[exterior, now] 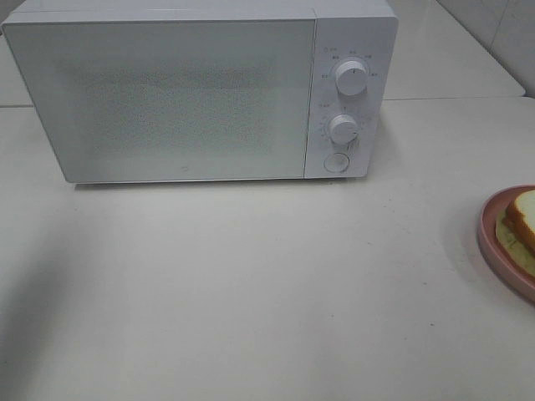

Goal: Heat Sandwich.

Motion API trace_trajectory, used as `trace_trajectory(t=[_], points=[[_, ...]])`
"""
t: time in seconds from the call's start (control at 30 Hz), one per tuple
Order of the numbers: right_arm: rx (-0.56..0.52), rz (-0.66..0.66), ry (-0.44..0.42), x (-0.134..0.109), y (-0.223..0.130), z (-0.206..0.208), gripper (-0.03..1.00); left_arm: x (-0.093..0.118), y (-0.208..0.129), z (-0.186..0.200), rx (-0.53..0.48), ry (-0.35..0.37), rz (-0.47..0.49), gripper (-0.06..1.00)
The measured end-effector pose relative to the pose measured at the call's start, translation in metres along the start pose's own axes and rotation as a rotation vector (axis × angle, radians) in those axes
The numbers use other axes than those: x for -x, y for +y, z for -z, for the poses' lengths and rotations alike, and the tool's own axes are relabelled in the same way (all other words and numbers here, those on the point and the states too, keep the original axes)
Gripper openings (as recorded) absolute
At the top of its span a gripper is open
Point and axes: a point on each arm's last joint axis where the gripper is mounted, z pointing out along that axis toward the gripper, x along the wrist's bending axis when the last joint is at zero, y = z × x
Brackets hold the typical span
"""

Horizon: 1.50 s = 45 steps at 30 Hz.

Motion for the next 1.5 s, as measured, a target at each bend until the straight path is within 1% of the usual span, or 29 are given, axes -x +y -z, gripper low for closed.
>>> trace_trajectory(t=[0.03,0.1,0.13,0.17,0.23,0.27,0.33,0.4,0.43,0.47,0.57,0.6,0.63,0.7,0.77,0.87,0.9,0.93,0.97,1.03,1.07,1.1,1.23,1.27,1.33,1.37,1.4,1.5], points=[[0.0,0.0,0.0,0.0,0.0,0.0,0.67,-0.011,-0.009,0.005,-0.008,0.025,0.035,0.65],[0.0,0.0,0.0,0.0,0.0,0.0,0.67,-0.018,-0.019,0.009,-0.017,0.044,0.059,0.73],[0.0,0.0,0.0,0.0,0.0,0.0,0.67,-0.018,-0.019,0.009,-0.017,0.044,0.059,0.73],[0.0,0.0,0.0,0.0,0.0,0.0,0.67,-0.024,-0.03,0.015,-0.023,0.062,0.085,0.77],[0.0,0.0,0.0,0.0,0.0,0.0,0.67,-0.03,-0.041,0.02,-0.019,0.083,0.113,0.79],[0.0,0.0,0.0,0.0,0.0,0.0,0.67,-0.03,-0.041,0.02,-0.019,0.083,0.113,0.79],[0.0,0.0,0.0,0.0,0.0,0.0,0.67,-0.032,-0.058,0.03,0.008,0.105,0.152,0.8],[0.0,0.0,0.0,0.0,0.0,0.0,0.67,-0.031,-0.069,0.034,0.027,0.11,0.169,0.8],[0.0,0.0,0.0,0.0,0.0,0.0,0.67,-0.031,-0.069,0.034,0.027,0.11,0.169,0.8],[0.0,0.0,0.0,0.0,0.0,0.0,0.67,-0.028,-0.078,0.039,0.046,0.111,0.177,0.8],[0.0,0.0,0.0,0.0,0.0,0.0,0.67,-0.023,-0.093,0.045,0.058,0.105,0.176,0.8],[0.0,0.0,0.0,0.0,0.0,0.0,0.67,-0.023,-0.093,0.045,0.058,0.105,0.176,0.8],[0.0,0.0,0.0,0.0,0.0,0.0,0.67,-0.019,-0.104,0.048,0.066,0.104,0.173,0.8],[0.0,0.0,0.0,0.0,0.0,0.0,0.67,-0.016,-0.115,0.05,0.077,0.105,0.17,0.8],[0.0,0.0,0.0,0.0,0.0,0.0,0.67,-0.014,-0.119,0.051,0.082,0.105,0.169,0.8],[0.0,0.0,0.0,0.0,0.0,0.0,0.67,-0.008,-0.139,0.054,0.124,0.109,0.162,0.8],[0.0,0.0,0.0,0.0,0.0,0.0,0.67,-0.007,-0.143,0.055,0.144,0.111,0.159,0.8],[0.0,0.0,0.0,0.0,0.0,0.0,0.67,-0.007,-0.143,0.055,0.144,0.111,0.159,0.8],[0.0,0.0,0.0,0.0,0.0,0.0,0.67,-0.004,-0.149,0.06,0.189,0.114,0.157,0.8],[0.0,0.0,0.0,0.0,0.0,0.0,0.67,-0.001,-0.154,0.066,0.241,0.119,0.157,0.8],[0.0,0.0,0.0,0.0,0.0,0.0,0.67,0.001,-0.159,0.07,0.283,0.125,0.153,0.8],[0.0,0.0,0.0,0.0,0.0,0.0,0.67,0.001,-0.159,0.07,0.283,0.125,0.153,0.8],[0.0,0.0,0.0,0.0,0.0,0.0,0.65,0.006,-0.172,0.078,0.395,0.139,0.14,0.8],[0.0,0.0,0.0,0.0,0.0,0.0,0.65,0.006,-0.172,0.078,0.395,0.139,0.14,0.8],[0.0,0.0,0.0,0.0,0.0,0.0,0.65,0.008,-0.176,0.081,0.432,0.145,0.134,0.8],[0.0,0.0,0.0,0.0,0.0,0.0,0.65,0.01,-0.18,0.084,0.467,0.15,0.129,0.79],[0.0,0.0,0.0,0.0,0.0,0.0,0.65,0.01,-0.18,0.084,0.467,0.15,0.129,0.79],[0.0,0.0,0.0,0.0,0.0,0.0,0.65,0.012,-0.187,0.088,0.522,0.158,0.12,0.79]])
